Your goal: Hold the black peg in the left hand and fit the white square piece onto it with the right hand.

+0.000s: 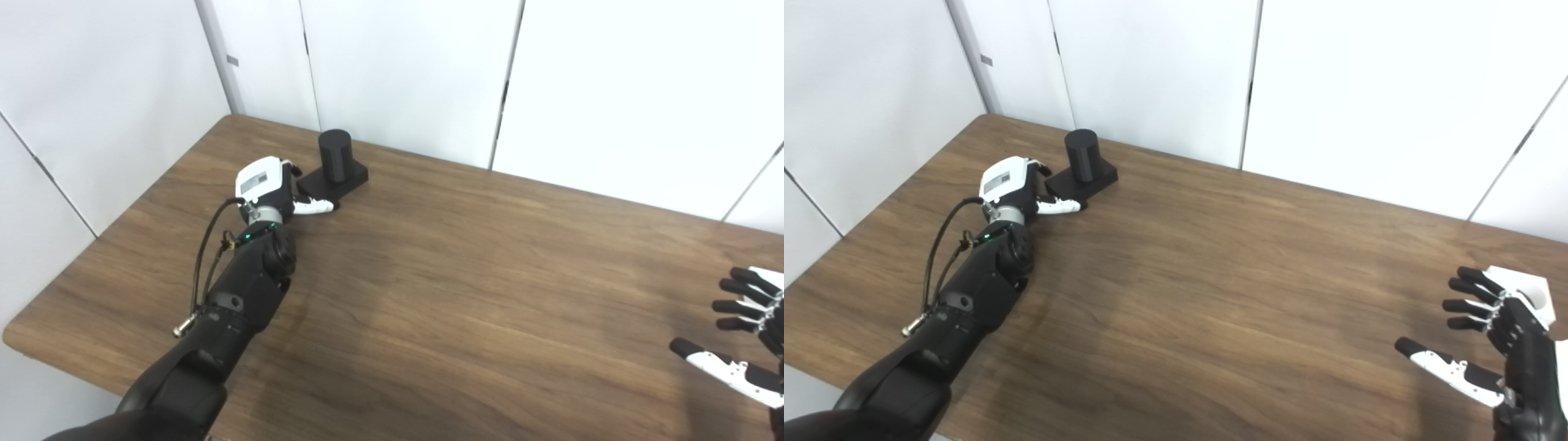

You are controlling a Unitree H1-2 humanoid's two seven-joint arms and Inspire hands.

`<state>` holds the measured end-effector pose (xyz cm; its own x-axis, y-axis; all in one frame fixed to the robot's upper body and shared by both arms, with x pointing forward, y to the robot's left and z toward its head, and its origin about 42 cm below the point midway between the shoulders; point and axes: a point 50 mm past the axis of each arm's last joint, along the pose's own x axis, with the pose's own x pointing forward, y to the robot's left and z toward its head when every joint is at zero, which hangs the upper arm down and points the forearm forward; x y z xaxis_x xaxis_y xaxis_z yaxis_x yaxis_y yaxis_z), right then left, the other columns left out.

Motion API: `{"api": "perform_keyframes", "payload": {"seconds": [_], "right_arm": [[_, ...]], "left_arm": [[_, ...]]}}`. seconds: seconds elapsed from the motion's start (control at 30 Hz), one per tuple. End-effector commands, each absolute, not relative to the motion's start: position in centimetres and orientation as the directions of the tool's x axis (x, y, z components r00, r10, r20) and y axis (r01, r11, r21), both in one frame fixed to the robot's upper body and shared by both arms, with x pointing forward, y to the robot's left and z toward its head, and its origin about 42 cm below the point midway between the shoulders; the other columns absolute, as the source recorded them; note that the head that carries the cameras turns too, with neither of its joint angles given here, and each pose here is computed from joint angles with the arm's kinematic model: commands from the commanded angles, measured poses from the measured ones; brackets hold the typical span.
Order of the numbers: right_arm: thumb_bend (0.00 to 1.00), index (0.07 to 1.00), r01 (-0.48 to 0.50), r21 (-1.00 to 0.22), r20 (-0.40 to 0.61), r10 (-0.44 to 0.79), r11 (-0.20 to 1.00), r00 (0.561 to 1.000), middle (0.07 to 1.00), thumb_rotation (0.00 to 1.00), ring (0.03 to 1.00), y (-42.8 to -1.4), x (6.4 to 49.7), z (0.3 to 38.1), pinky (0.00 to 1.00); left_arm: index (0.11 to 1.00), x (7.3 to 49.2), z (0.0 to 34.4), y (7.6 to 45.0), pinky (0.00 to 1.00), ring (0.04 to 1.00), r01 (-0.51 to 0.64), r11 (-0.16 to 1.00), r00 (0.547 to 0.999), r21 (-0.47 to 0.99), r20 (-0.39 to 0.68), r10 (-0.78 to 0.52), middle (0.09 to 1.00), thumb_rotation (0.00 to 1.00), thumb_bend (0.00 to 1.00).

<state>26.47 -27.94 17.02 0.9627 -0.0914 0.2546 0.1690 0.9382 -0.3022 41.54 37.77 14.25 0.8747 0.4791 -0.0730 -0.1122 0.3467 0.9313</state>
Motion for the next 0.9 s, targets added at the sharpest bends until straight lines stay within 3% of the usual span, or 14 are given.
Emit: {"api": "perform_keyframes", "payload": {"seconds": [0.0,0.47,0.67,0.7,0.73,0.77,0.87], "right_arm": [[0.54,0.712,0.185,-0.299,0.337,-0.078,0.936,0.938,0.697,0.0,0.613,-28.1,26.7,18.6,0.52],[0.52,0.709,0.19,-0.281,0.348,-0.085,0.941,0.934,0.694,0.0,0.614,-28.1,26.8,18.7,0.52],[0.52,0.708,0.196,-0.293,0.351,-0.085,0.936,0.932,0.694,0.0,0.611,-28.1,26.9,18.7,0.52],[0.52,0.708,0.194,-0.293,0.352,-0.083,0.936,0.932,0.694,0.0,0.611,-28.1,26.9,18.7,0.53],[0.52,0.71,0.193,-0.291,0.352,-0.083,0.937,0.932,0.695,0.0,0.611,-28.1,26.9,18.7,0.52],[0.52,0.711,0.192,-0.29,0.352,-0.083,0.938,0.932,0.696,0.0,0.613,-28.1,26.9,18.6,0.52],[0.52,0.713,0.192,-0.285,0.352,-0.084,0.939,0.932,0.699,0.0,0.615,-28.1,27.0,18.5,0.52]], "left_arm": [[0.68,42.0,15.6,38.5,0.82,0.935,-0.126,0.342,0.885,0.931,-0.05,0.463,0.91,0.38,0.98],[0.585,41.4,15.5,38.3,0.71,0.902,-0.077,0.312,0.905,0.947,-0.065,0.419,0.843,0.3,0.9],[0.51,41.0,15.3,38.4,0.65,0.858,-0.053,0.336,0.924,0.94,-0.082,0.375,0.816,0.2,0.88],[0.498,41.0,15.3,38.4,0.66,0.863,-0.043,0.344,0.927,0.938,-0.091,0.364,0.82,0.14,0.71],[0.492,40.9,15.3,38.4,0.67,0.865,-0.036,0.354,0.931,0.935,-0.098,0.353,0.823,0.1,0.62],[0.487,40.8,15.3,38.4,0.67,0.865,-0.029,0.361,0.933,0.932,-0.104,0.343,0.823,0.08,0.56],[0.483,40.6,15.3,38.4,0.67,0.854,-0.005,0.385,0.944,0.923,-0.123,0.307,0.812,0.06,0.53]]}}
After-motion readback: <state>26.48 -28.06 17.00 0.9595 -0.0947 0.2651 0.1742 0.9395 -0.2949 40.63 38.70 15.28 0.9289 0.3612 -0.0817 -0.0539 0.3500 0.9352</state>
